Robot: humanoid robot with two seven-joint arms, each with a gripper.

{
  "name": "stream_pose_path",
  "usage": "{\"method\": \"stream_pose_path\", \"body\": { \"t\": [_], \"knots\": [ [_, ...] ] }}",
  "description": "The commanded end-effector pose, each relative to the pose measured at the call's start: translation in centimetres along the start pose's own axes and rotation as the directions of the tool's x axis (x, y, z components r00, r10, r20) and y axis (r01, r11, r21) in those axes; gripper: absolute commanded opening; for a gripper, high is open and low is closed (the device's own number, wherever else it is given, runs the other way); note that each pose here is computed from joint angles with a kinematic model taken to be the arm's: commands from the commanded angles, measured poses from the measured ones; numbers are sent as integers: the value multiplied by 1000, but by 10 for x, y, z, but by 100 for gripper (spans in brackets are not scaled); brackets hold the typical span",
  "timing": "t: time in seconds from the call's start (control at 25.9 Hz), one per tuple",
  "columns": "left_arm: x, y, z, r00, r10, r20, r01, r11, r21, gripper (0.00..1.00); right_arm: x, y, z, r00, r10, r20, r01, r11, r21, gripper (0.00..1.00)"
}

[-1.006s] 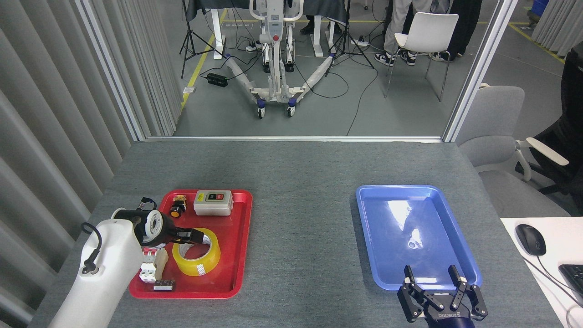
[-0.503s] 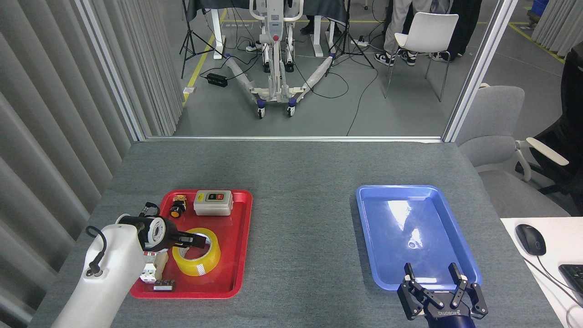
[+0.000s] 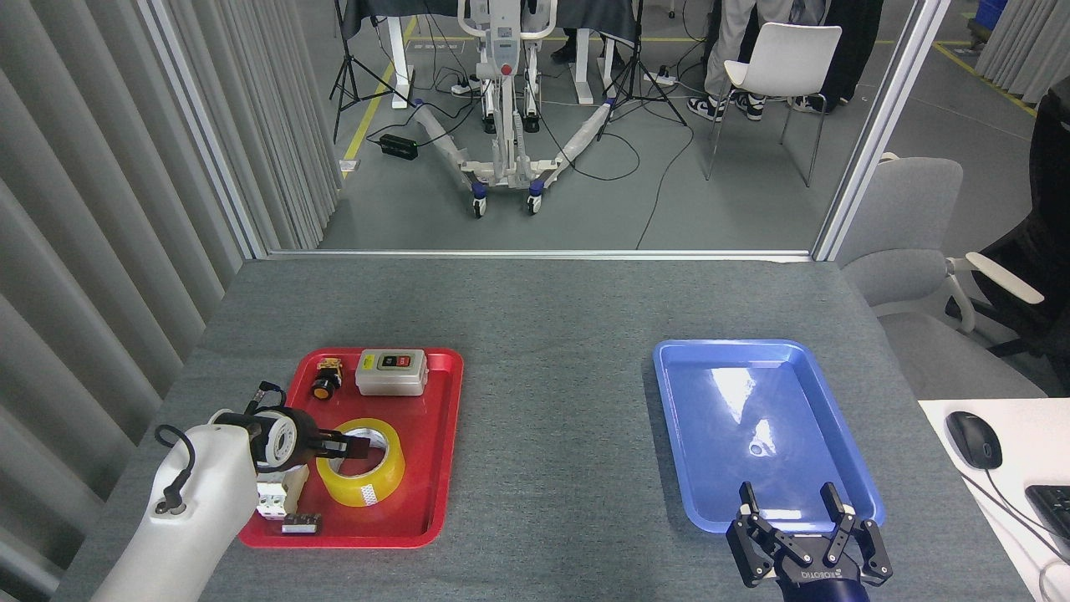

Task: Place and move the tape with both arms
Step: 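Grasp the yellow tape roll's rim with the left gripper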

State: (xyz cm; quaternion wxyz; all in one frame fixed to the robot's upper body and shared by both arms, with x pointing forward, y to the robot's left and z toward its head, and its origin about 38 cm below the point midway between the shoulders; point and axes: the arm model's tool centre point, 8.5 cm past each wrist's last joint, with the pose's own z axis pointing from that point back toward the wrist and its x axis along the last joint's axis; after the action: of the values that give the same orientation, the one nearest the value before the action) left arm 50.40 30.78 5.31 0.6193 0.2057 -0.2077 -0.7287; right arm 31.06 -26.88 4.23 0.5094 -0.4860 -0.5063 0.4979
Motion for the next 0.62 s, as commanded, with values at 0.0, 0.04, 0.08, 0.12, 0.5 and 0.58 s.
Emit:
{"method": "stream_pose_path", "body": {
  "t": [0.0,0.04,0.08,0.12,0.5,0.58],
  "knots": [
    [-1,-4,-3,1000,-17,8,17,1000,-9,100,0,1,1,1000,1,2,-1,1000,3,100],
    [-1,-6,-3,1000,-28,12,28,1000,-14,100,0,1,1,1000,1,2,-1,1000,3,100],
    [0,-8,-4,999,-36,15,37,999,-19,100,0,1,1,1000,1,2,-1,1000,3,100],
    [0,-7,-4,999,-38,16,38,999,-18,100,0,1,1,1000,1,2,-1,1000,3,100],
    [7,-8,-6,997,-68,33,68,998,-17,91,0,0,0,1000,1,-1,-1,1000,0,100],
    [7,-6,-6,997,-67,32,67,998,0,88,0,0,0,1000,1,-1,-1,1000,0,100]
  ]
}}
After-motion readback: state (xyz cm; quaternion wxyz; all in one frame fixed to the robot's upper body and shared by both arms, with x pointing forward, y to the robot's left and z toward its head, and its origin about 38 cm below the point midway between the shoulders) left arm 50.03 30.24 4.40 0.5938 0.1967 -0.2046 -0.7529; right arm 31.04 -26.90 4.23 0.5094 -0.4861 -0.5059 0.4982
